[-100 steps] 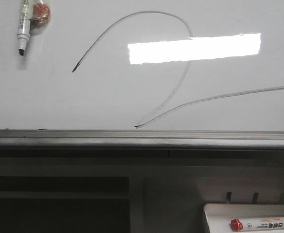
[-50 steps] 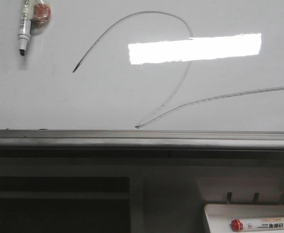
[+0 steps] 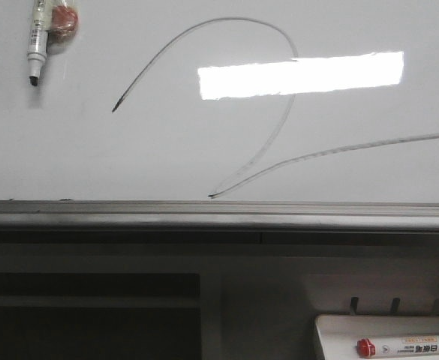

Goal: Write number 2 on whiteboard

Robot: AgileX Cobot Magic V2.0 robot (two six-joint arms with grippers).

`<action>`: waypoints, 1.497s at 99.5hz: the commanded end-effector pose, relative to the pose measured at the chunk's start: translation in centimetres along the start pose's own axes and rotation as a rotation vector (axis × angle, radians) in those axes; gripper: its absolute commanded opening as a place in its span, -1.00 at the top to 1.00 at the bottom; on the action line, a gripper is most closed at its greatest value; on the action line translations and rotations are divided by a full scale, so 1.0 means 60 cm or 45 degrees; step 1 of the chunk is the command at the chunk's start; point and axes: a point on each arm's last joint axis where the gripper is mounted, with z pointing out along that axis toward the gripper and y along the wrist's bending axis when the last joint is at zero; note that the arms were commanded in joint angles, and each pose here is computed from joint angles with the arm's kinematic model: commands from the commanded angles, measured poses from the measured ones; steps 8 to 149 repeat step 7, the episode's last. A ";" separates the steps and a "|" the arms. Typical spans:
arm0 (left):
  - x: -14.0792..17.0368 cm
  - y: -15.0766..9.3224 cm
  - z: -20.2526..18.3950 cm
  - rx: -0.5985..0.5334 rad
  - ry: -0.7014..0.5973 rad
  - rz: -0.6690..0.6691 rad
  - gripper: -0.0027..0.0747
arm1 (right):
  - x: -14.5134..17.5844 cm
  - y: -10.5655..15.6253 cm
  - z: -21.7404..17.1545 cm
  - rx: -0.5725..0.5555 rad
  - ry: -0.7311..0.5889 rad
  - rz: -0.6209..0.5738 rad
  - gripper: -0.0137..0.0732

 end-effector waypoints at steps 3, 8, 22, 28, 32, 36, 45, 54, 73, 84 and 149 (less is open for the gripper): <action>-0.004 0.002 -0.002 -0.027 -0.091 -0.022 0.98 | 0.008 0.000 0.002 0.017 -0.027 -0.007 0.83; -0.004 0.002 -0.002 -0.027 -0.091 -0.022 0.98 | 0.008 0.000 0.002 0.017 -0.027 -0.007 0.83; -0.004 0.002 -0.002 -0.027 -0.091 -0.022 0.98 | 0.008 0.000 0.002 0.017 -0.027 -0.007 0.83; -0.004 0.002 -0.002 -0.027 -0.091 -0.022 0.98 | 0.008 0.000 0.002 0.017 -0.027 -0.007 0.83; -0.004 0.002 -0.002 -0.027 -0.091 -0.022 0.98 | 0.008 0.000 0.002 0.017 -0.027 -0.007 0.83; -0.004 0.002 -0.002 -0.027 -0.091 -0.022 0.98 | 0.008 0.000 0.002 0.017 -0.027 -0.007 0.83; -0.004 0.002 -0.002 -0.027 -0.091 -0.022 0.98 | 0.008 0.000 0.002 0.017 -0.027 -0.007 0.83; -0.004 0.002 -0.002 -0.027 -0.091 -0.022 0.98 | 0.008 0.000 0.002 0.017 -0.027 -0.007 0.83; -0.004 0.002 -0.002 -0.027 -0.091 -0.022 0.98 | 0.008 0.000 0.002 0.017 -0.027 -0.007 0.83; -0.004 0.002 -0.002 -0.027 -0.091 -0.022 0.98 | 0.008 0.000 0.002 0.017 -0.027 -0.007 0.83; -0.004 0.002 -0.002 -0.027 -0.091 -0.022 0.98 | 0.008 0.000 0.002 0.017 -0.027 -0.007 0.83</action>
